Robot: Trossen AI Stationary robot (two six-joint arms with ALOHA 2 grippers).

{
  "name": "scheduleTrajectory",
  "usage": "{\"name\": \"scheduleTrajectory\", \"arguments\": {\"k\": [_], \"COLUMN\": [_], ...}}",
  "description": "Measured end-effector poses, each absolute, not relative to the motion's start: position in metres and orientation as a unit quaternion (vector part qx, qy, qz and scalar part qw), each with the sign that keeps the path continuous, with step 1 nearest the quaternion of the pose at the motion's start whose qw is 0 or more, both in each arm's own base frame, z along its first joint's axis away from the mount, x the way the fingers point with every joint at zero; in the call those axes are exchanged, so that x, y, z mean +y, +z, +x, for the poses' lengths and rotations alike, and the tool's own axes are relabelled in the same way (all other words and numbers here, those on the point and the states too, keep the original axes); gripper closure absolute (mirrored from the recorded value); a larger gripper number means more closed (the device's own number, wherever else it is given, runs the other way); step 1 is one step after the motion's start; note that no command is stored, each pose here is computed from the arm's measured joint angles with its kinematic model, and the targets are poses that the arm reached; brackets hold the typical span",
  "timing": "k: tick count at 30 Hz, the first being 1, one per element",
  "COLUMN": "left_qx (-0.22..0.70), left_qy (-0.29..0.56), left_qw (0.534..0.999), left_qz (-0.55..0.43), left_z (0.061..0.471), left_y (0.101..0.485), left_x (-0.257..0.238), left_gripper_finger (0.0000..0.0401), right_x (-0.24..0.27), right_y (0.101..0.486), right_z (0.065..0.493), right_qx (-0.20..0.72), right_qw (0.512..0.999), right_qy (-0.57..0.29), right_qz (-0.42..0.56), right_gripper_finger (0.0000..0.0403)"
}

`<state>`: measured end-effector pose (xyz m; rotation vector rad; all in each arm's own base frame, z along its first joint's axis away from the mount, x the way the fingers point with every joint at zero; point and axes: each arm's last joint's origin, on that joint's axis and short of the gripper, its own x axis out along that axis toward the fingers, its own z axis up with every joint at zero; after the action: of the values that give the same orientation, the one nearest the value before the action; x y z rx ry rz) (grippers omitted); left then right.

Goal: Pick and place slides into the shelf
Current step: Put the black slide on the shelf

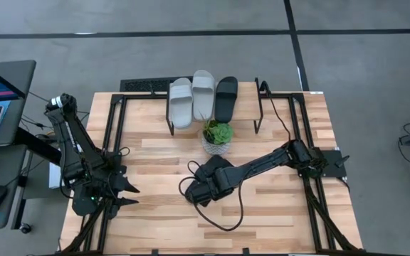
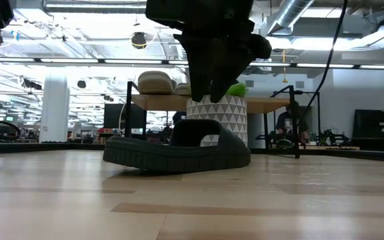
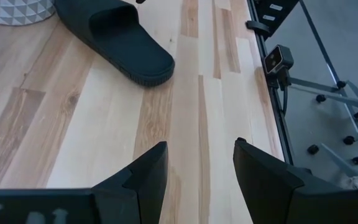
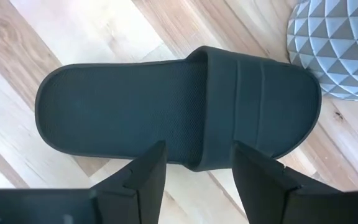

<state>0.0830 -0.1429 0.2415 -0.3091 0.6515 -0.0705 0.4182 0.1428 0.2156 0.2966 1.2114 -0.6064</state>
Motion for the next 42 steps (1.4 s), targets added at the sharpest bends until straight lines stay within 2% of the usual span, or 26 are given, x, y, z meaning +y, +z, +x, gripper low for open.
{"name": "scheduleTrajectory", "arguments": {"k": [26, 32, 42], "left_qx": [0.318, 0.319, 0.319], "left_qy": [-0.035, -0.035, -0.035], "left_qw": [0.935, 0.934, 0.934], "left_qz": [-0.155, -0.155, -0.155], "left_z": [0.083, 0.083, 0.083], "left_y": [0.242, 0.242, 0.242], "left_x": [-0.143, -0.143, -0.143], "left_gripper_finger": [0.023, 0.023, 0.023], "right_x": [0.143, 0.143, 0.136], "right_y": [0.215, 0.195, 0.18], "right_z": [0.42, 0.417, 0.411], "right_qx": [0.561, 0.577, 0.578], "right_qw": [0.778, 0.769, 0.755], "right_qy": [-0.256, -0.25, -0.292], "right_qz": [0.115, 0.117, 0.106], "right_gripper_finger": [0.0228, 0.0229, 0.0242]}}
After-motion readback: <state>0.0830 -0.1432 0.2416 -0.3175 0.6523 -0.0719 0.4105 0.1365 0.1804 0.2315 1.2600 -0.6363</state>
